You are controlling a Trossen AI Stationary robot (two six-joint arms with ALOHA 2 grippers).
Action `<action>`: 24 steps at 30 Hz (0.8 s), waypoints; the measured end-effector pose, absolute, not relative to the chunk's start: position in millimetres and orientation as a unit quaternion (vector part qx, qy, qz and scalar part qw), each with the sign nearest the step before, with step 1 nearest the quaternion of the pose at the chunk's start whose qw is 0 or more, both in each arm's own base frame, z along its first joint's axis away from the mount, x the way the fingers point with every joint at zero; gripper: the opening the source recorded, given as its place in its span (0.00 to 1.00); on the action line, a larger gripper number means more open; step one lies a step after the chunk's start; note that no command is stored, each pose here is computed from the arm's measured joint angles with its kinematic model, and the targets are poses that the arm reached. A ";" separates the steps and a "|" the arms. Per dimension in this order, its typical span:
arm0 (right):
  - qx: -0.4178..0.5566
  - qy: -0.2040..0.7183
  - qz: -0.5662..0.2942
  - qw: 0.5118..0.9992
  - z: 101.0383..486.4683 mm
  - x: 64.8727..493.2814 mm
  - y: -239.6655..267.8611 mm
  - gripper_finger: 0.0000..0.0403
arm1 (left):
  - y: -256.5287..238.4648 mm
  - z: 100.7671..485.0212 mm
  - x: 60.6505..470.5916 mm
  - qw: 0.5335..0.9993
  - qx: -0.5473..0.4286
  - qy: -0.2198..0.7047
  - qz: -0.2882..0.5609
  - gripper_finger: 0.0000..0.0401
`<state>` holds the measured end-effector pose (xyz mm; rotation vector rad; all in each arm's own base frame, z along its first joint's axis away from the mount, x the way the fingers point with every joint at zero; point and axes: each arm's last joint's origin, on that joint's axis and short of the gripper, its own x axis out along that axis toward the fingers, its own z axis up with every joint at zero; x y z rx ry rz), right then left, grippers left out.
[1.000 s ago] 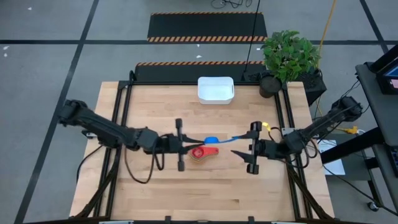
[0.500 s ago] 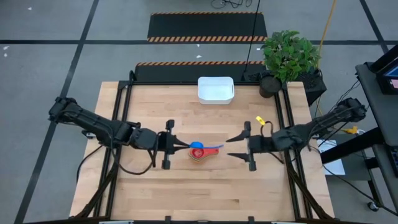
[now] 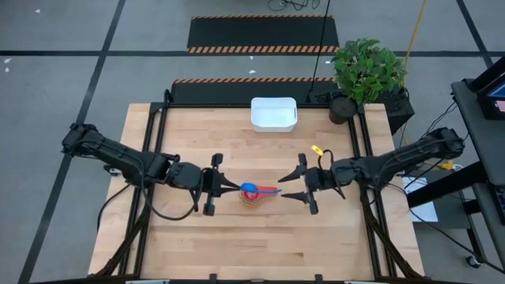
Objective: Nest measuring cups in basket
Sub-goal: Stack the blue measuring cup into the red measuring cup
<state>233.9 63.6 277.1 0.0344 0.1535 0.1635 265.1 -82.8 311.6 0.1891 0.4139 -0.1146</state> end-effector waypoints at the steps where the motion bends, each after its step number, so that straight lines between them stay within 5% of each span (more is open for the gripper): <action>1: 0.021 0.078 0.088 0.993 276.6 234.6 62.9 0.50 | -82.7 311.6 265.1 0.973 0.094 0.205 -0.056 0.03; 11: 0.043 0.067 0.116 0.990 274.8 242.9 58.1 0.35 | -80.3 312.0 266.1 0.973 0.093 0.203 -0.052 0.03; 24: 0.052 0.049 0.128 0.989 274.6 249.9 53.3 0.02 | -79.7 311.5 266.0 0.973 0.093 0.206 -0.051 0.02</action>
